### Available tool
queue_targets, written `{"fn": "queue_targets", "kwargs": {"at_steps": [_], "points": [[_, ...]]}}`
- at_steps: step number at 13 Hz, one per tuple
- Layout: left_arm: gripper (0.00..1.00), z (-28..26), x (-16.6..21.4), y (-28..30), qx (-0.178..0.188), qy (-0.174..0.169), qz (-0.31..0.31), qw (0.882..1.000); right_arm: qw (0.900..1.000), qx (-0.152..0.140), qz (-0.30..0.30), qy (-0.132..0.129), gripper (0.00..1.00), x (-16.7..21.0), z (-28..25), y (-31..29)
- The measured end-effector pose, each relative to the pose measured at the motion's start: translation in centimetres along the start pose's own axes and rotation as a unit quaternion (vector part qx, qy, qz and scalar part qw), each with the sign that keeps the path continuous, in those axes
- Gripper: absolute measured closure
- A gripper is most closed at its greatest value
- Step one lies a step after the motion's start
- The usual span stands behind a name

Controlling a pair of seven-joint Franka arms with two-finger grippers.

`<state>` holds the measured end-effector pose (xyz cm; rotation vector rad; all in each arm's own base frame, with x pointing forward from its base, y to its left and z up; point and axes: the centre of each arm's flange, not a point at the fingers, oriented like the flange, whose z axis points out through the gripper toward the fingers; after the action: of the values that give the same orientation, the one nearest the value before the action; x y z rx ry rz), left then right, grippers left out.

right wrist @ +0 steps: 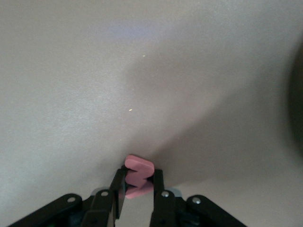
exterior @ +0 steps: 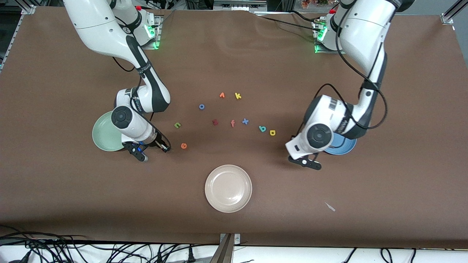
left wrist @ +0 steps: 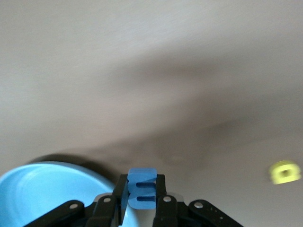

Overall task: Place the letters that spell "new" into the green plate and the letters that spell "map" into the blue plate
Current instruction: 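Place the E on the blue plate while the right gripper places the W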

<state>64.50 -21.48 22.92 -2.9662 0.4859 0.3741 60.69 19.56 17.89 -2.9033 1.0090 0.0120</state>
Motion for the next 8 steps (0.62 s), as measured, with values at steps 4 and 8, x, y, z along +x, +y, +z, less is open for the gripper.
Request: {"fn": "queue_targets", "kwargs": {"at_steps": [4,8], "points": [[0.73,3.0,-1.6,-4.7,-0.003,-0.039,0.029,0.999,1.0,-0.011,-0.022,-0.011,0.73,0.1,-0.4,-0.1],[0.56,3.6,-3.5,-7.0,0.003,-0.055,0.021,0.998,0.992,-0.054,-0.101,-0.049,0.73,4.3,-6.5,2.6]]}}
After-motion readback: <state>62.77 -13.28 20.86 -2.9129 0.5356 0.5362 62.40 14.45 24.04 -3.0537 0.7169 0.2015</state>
